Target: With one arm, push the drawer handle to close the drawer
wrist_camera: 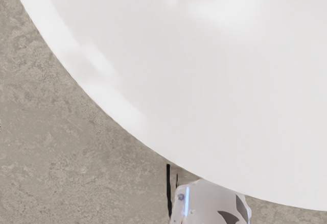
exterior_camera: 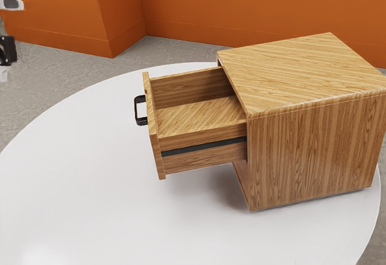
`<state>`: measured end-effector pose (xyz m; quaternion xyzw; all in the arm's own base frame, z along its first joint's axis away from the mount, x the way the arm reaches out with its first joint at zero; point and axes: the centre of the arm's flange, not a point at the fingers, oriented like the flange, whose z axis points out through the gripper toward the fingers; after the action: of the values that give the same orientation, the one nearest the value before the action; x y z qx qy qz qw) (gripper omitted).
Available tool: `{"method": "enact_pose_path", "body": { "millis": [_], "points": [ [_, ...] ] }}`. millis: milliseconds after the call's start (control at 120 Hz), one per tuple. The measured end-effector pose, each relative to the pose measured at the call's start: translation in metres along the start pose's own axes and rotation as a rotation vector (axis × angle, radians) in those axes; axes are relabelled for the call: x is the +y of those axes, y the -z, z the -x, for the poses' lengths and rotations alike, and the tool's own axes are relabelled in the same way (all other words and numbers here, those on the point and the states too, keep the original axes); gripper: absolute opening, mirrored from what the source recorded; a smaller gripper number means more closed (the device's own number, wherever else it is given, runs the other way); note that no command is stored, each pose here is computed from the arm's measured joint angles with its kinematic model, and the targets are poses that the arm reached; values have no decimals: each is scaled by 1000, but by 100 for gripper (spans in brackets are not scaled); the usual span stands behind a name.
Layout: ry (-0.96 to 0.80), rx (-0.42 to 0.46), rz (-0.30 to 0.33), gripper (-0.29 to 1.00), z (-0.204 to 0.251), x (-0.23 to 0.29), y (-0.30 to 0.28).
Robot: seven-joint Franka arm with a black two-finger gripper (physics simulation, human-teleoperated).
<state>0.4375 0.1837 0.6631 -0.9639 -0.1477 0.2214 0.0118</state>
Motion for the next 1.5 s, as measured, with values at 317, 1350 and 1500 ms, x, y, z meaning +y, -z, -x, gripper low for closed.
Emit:
{"method": "enact_pose_path", "body": {
  "millis": [317, 1350, 1500],
  "points": [
    [192, 270, 18, 70, -7, -137, 3],
    [-298, 390, -134, 8, 0, 92, 69],
    [-300, 304, -122, -1, -26, 85, 23]
  ]
}}
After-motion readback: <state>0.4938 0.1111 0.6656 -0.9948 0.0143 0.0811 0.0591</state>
